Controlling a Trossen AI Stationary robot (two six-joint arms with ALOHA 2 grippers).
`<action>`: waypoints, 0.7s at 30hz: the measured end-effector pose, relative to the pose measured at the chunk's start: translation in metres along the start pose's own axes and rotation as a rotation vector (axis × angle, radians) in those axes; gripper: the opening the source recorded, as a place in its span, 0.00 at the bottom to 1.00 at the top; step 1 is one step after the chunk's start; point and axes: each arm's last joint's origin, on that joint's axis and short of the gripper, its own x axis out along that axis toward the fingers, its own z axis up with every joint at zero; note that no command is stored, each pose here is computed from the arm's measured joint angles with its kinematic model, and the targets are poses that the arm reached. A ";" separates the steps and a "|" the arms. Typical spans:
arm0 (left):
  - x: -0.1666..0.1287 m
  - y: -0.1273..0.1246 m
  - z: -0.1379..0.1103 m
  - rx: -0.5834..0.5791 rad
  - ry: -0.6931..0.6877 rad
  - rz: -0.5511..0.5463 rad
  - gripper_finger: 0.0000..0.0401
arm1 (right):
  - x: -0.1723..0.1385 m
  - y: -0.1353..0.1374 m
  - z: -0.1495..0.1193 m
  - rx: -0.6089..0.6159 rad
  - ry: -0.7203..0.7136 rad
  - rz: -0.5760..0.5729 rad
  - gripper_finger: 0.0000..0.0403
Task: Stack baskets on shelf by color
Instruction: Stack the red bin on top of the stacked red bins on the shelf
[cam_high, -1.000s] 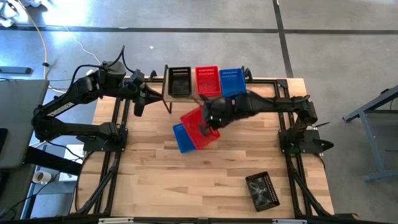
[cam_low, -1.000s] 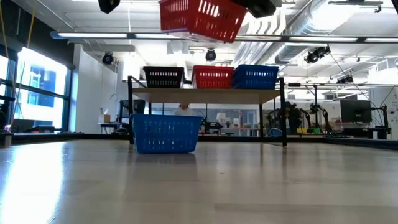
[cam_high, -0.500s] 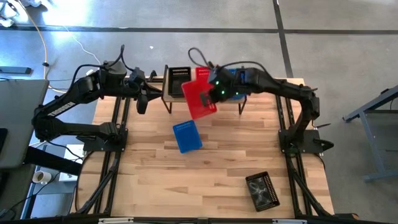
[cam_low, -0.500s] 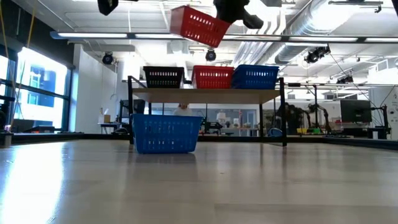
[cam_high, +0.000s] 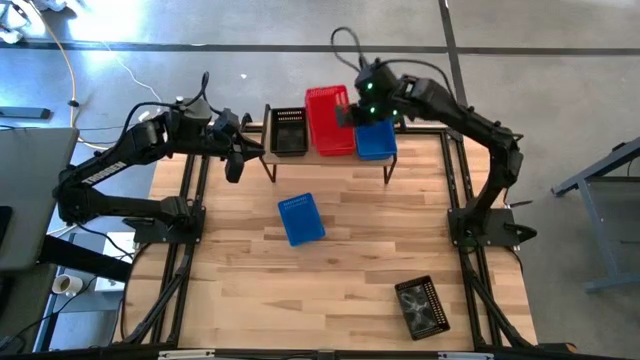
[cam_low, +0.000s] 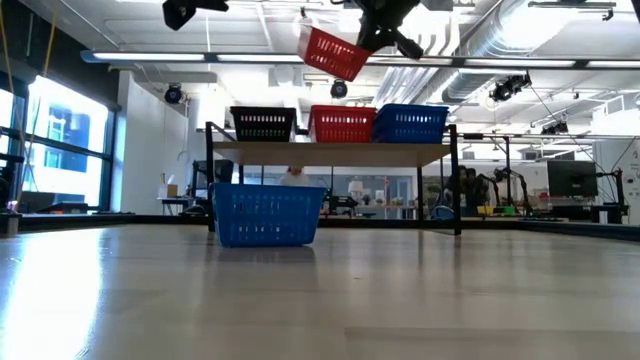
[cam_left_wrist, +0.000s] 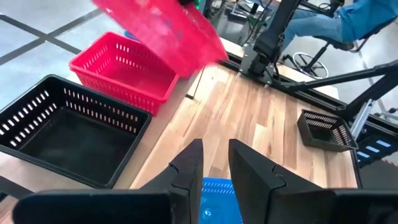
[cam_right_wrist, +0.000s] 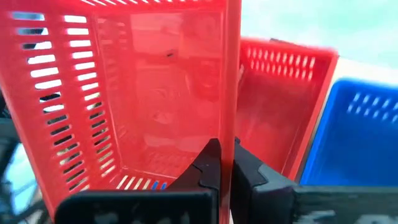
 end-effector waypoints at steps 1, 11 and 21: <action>0.001 0.000 0.000 -0.001 0.003 0.001 0.17 | 0.000 -0.004 0.005 0.012 -0.010 0.011 0.00; 0.013 0.003 0.000 -0.008 0.037 0.007 0.17 | -0.003 -0.035 0.031 0.147 -0.007 0.049 0.00; 0.019 0.004 0.000 -0.012 0.058 0.010 0.17 | -0.003 -0.042 0.026 0.230 0.079 0.013 0.00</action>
